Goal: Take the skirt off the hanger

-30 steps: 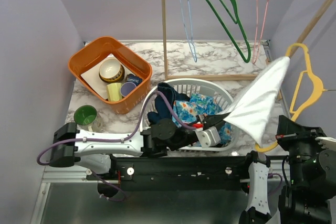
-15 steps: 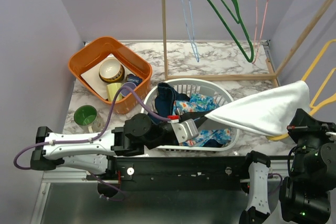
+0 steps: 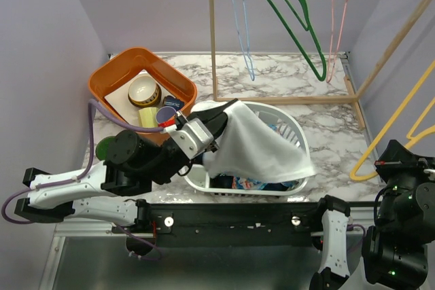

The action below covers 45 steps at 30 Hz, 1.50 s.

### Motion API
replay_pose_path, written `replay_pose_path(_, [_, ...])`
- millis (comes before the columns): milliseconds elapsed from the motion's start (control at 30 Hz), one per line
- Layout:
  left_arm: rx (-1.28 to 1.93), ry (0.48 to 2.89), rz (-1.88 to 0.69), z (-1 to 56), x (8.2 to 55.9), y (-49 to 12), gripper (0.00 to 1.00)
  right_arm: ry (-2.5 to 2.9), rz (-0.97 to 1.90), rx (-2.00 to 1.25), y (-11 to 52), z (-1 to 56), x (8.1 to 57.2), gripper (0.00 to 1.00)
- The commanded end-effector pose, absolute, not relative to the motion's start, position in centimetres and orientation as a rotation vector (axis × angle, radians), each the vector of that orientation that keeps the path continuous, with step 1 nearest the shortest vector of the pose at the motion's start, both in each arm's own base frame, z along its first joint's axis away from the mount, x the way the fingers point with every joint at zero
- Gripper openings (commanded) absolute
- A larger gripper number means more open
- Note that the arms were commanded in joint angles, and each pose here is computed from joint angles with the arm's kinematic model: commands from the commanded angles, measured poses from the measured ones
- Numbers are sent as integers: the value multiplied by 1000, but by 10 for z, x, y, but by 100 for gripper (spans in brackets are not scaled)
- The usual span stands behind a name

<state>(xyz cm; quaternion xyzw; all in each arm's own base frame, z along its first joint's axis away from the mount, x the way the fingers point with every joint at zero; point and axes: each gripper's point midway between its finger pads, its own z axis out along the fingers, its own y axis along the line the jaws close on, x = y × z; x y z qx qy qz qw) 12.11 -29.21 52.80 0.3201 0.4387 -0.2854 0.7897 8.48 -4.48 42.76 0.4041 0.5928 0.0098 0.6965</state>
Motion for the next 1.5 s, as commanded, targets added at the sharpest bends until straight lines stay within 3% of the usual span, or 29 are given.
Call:
replay_pose_path(0, [694, 953, -504, 536, 132, -289, 0, 1255, 0, 876, -49, 443, 83, 1])
replay_pose_path(467, [754, 1127, -540, 487, 169, -352, 0, 1236, -17, 817, -46, 453, 79, 1])
replay_pose_path(933, [696, 1586, -543, 263, 191, -339, 0, 1279, 25, 744, -38, 451, 93, 1])
replay_pose_path(1100, [598, 1740, -548, 209, 195, -322, 21, 1300, 25, 737, -39, 447, 100, 1])
replay_pose_path(1267, [590, 1831, -569, 186, 189, -322, 30, 1311, 38, 723, -38, 446, 106, 1])
replay_pose_path(1300, [596, 1863, -546, 179, 188, -320, 42, 1322, 35, 715, -38, 445, 109, 1])
replay_pose_path(1367, [530, 1882, -524, 186, 193, -315, 52, 1349, 50, 677, -34, 444, 114, 1])
replay_pose_path(1467, [518, 1861, -528, 208, 193, -309, 83, 1423, 87, 538, -19, 441, 130, 1])
